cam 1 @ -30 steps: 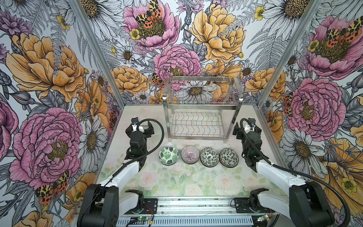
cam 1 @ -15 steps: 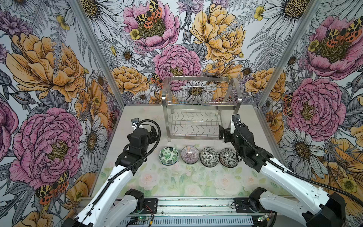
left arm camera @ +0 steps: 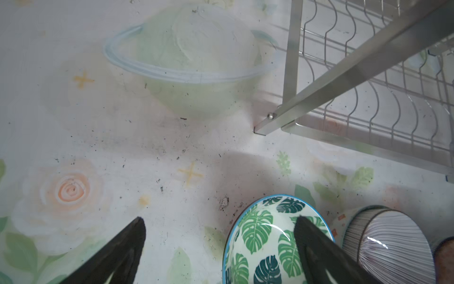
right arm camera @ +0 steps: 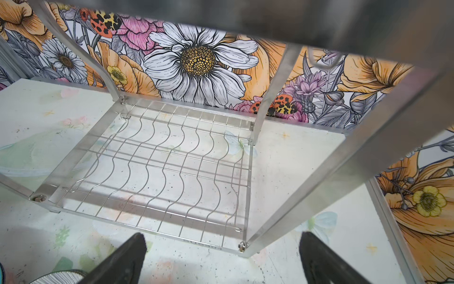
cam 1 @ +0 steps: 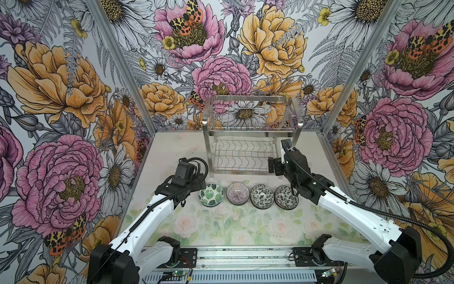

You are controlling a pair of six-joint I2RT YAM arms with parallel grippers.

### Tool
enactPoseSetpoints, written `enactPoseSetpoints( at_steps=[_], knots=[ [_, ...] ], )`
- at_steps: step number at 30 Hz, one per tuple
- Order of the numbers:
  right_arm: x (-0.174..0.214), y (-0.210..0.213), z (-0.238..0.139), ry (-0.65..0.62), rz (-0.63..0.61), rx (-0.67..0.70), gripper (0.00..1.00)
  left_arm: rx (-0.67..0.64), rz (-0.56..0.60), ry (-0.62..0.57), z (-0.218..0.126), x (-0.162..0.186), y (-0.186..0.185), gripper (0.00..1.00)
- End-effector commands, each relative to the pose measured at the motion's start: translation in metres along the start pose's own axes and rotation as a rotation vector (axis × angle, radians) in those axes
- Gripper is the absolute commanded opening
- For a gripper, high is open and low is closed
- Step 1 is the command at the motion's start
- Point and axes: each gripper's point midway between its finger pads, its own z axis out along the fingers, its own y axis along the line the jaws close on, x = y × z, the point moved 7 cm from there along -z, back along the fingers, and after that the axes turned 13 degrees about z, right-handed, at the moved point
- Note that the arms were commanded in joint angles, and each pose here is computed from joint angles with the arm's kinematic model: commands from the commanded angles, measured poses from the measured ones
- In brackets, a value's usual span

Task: Load the bowls into the dish rack
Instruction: 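Lower the left gripper onto the green leaf bowl rim and grasp it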

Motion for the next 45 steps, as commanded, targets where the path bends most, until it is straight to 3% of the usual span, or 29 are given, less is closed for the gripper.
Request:
enactPoseSetpoints(
  at_steps=[1, 10, 20, 40, 45],
  knots=[
    [-0.005, 0.004, -0.001, -0.001, 0.002, -0.014, 1.0, 0.063, -0.01, 0.076, 0.009, 0.014, -0.008, 0.9],
    [0.003, 0.002, 0.001, 0.017, 0.006, -0.008, 1.0, 0.006, 0.024, 0.162, 0.025, 0.033, -0.014, 0.73],
    [0.008, 0.0, 0.003, 0.025, 0.0, 0.002, 1.0, -0.01, 0.044, 0.176, 0.031, 0.034, -0.018, 0.41],
    [0.013, -0.004, 0.002, 0.028, 0.002, 0.016, 1.0, -0.032, 0.064, 0.191, 0.037, 0.036, -0.017, 0.18],
    [0.014, -0.004, 0.002, 0.028, 0.004, 0.016, 1.0, -0.028, 0.062, 0.181, 0.034, 0.035, -0.016, 0.08]
  ],
)
